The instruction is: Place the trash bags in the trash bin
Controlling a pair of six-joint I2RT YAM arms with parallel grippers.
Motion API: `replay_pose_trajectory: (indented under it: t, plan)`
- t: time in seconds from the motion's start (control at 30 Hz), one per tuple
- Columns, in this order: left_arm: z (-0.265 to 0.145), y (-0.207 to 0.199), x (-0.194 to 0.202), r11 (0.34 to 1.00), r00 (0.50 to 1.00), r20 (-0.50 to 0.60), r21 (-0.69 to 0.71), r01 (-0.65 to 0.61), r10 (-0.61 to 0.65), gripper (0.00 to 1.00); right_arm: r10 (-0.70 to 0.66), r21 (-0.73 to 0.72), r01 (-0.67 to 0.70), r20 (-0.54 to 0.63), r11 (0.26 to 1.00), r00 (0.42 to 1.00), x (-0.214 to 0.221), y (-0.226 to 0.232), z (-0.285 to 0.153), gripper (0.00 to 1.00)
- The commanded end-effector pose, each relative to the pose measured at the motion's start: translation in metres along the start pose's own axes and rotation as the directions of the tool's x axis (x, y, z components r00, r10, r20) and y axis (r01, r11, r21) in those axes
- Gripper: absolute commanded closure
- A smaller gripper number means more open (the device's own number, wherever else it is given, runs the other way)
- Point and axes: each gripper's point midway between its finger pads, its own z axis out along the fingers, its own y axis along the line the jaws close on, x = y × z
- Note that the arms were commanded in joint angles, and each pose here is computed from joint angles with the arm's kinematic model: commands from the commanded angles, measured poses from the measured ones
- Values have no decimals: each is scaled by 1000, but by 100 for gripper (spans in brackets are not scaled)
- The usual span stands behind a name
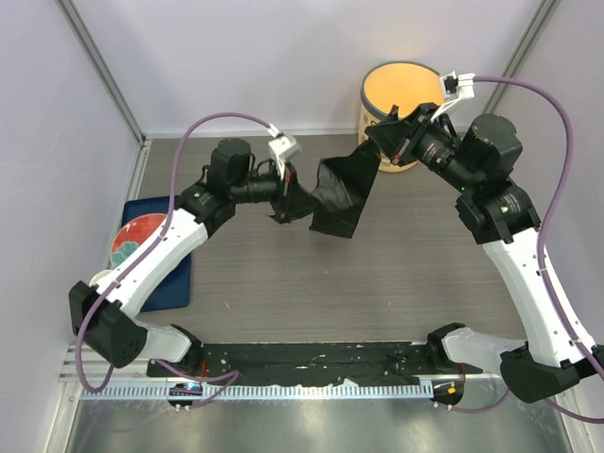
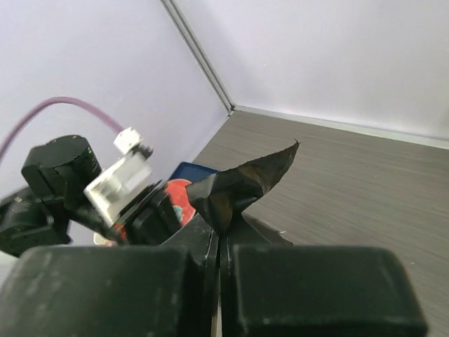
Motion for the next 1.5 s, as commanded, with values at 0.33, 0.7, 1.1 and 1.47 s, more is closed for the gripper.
replay_pose_trajectory:
  t: [0.33,0.7,1.1,1.47]
  plan:
    - [-88,-55,160,777,747,-419,597,-202,517,100,-213,-90,193,-463,977,860,147,-71,21,100]
    - [-71,104,246,843,607,-616,506,-184,502,100,-65,-20,70,-669,997,741,276,-167,115,99]
    - [-39,141,248,910,604,-710,410,-64,362,100,376,161,-395,-739,904,559,270,-178,40,20]
    - [-37,141,250,917,617,-715,397,-30,330,100,457,205,-526,-791,826,408,327,-90,17,22]
